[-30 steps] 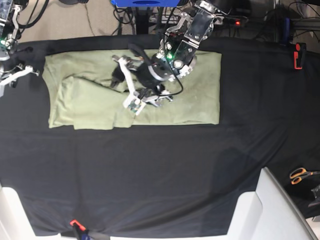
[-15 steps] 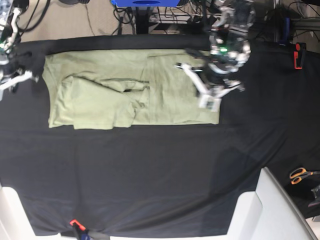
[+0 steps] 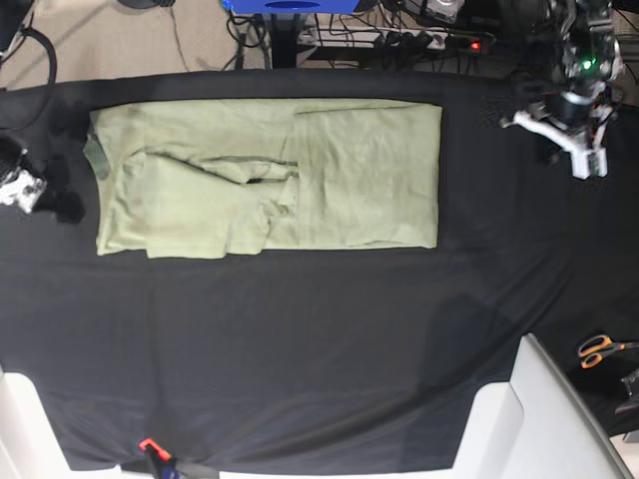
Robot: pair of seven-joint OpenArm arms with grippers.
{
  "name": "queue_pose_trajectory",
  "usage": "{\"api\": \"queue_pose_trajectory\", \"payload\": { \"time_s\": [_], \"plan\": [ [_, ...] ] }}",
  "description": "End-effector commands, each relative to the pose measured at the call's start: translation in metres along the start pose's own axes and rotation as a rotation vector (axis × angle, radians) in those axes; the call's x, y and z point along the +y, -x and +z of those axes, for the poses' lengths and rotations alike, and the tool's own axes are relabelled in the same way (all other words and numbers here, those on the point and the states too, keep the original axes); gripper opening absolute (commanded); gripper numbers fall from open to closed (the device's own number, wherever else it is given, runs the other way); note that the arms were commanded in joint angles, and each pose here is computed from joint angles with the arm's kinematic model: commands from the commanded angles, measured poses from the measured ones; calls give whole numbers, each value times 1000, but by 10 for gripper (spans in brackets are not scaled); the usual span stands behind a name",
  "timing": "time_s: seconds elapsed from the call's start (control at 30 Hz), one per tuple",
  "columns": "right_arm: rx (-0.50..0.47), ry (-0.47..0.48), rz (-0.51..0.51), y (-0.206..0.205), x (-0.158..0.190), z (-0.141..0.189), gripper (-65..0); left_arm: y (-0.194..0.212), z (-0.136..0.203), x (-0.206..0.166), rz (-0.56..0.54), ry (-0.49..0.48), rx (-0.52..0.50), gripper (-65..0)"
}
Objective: Fold the T-shirt properly
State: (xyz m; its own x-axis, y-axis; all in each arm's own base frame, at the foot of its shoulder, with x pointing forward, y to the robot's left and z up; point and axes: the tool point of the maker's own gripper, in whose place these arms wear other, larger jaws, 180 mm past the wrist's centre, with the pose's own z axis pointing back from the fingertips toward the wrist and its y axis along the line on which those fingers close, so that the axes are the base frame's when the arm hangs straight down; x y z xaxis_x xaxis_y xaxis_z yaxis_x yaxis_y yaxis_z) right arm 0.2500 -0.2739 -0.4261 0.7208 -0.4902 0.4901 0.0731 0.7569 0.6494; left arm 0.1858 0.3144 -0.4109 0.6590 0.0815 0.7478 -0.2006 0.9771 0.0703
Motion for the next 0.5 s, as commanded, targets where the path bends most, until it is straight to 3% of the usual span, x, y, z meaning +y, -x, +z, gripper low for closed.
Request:
{"api": "queue_pose_trajectory", "payload": {
  "time_s": [0.0, 0.13, 0.2, 0.37, 0.47],
  "plan": [
    [-24, 5, 12, -18, -9, 8, -101, -12, 2, 5, -9, -2, -42, -650],
    [73, 14, 18, 0, -15, 2, -101, -10, 4, 11, -2, -19, -34, -650],
    [74, 11, 15, 2, -14, 1, -101, -5, 3, 9, 0, -14, -23, -650],
    [107, 32, -107, 23, -35, -4, -101, -1, 1, 10, 12, -16, -14, -650],
    [129, 34, -129, 32, -37, -6, -101, 3, 1, 11, 14, -19, -4, -650]
  ]
}}
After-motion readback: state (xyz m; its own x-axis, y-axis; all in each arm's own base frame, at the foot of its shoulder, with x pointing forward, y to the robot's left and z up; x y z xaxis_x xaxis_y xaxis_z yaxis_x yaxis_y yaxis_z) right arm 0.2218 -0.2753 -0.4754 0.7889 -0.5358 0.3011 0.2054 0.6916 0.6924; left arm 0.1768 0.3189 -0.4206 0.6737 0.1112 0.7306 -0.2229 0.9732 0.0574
